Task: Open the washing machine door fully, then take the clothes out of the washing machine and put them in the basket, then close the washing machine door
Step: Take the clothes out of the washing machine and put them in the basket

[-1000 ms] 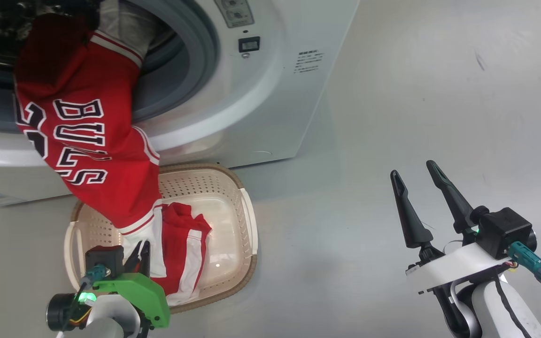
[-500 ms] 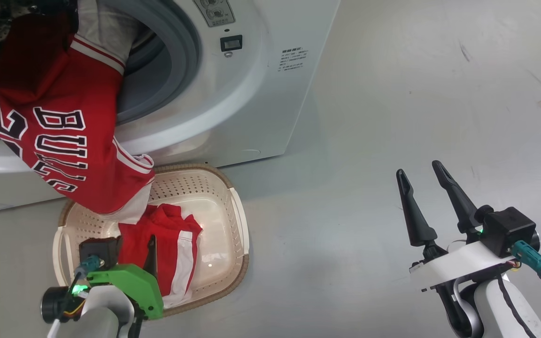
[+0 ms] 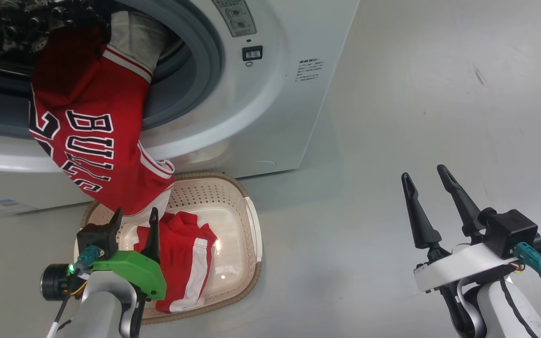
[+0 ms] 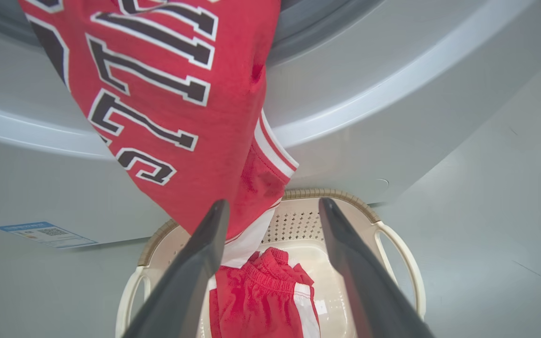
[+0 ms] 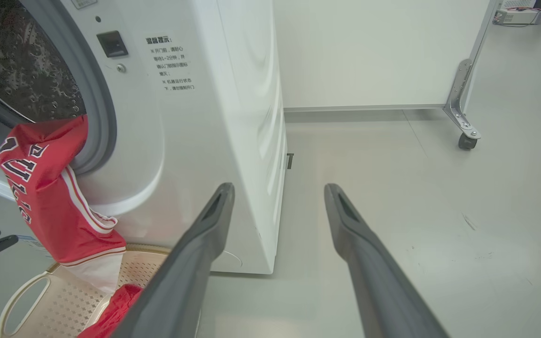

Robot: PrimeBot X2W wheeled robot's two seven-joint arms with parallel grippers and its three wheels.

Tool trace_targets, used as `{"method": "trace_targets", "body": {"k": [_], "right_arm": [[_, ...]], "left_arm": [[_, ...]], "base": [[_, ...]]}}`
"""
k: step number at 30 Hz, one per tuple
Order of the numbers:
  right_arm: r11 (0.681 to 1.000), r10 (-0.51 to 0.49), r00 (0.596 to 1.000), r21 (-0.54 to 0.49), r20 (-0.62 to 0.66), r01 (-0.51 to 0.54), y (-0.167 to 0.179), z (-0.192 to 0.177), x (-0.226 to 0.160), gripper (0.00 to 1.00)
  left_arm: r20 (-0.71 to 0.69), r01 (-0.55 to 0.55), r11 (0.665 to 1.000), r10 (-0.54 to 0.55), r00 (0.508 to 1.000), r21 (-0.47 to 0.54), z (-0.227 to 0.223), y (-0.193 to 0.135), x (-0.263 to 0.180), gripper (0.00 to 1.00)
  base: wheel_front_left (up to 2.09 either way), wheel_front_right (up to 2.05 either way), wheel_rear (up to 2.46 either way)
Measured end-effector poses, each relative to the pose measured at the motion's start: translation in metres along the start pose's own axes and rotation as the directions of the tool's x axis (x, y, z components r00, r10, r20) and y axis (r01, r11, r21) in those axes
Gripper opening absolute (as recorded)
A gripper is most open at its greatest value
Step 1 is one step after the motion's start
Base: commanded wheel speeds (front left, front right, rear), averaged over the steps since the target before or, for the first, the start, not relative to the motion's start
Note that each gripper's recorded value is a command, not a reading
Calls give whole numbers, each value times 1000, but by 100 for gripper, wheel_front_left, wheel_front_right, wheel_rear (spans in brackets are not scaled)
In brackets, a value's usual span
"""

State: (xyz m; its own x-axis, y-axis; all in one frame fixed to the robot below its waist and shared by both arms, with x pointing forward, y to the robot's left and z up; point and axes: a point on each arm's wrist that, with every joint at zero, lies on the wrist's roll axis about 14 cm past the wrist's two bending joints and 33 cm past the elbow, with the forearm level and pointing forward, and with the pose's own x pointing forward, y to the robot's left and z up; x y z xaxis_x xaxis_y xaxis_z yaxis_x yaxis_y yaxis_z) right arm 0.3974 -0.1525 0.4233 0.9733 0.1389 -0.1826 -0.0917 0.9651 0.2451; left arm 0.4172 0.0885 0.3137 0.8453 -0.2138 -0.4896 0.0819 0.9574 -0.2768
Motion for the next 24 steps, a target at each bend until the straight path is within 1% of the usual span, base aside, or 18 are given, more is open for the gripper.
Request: {"method": "trace_targets", "body": {"k": [10, 17, 24], "right_arm": [[999, 42, 999, -5, 31, -42, 14, 10, -1, 100], [998, 68, 997, -14, 44, -67, 23, 15, -7, 100], [995, 98, 993, -21, 64, -97, 34, 22, -13, 100]], "left_arm": [[167, -2, 999, -7, 986, 53, 53, -4, -13, 100], [286, -3, 997, -20, 958, 82, 90, -9, -30, 100], [356, -35, 994, -3, 934, 100, 106, -5, -56, 100]], "base": [[0, 0, 0], [0, 0, 0], [0, 0, 0]]}}
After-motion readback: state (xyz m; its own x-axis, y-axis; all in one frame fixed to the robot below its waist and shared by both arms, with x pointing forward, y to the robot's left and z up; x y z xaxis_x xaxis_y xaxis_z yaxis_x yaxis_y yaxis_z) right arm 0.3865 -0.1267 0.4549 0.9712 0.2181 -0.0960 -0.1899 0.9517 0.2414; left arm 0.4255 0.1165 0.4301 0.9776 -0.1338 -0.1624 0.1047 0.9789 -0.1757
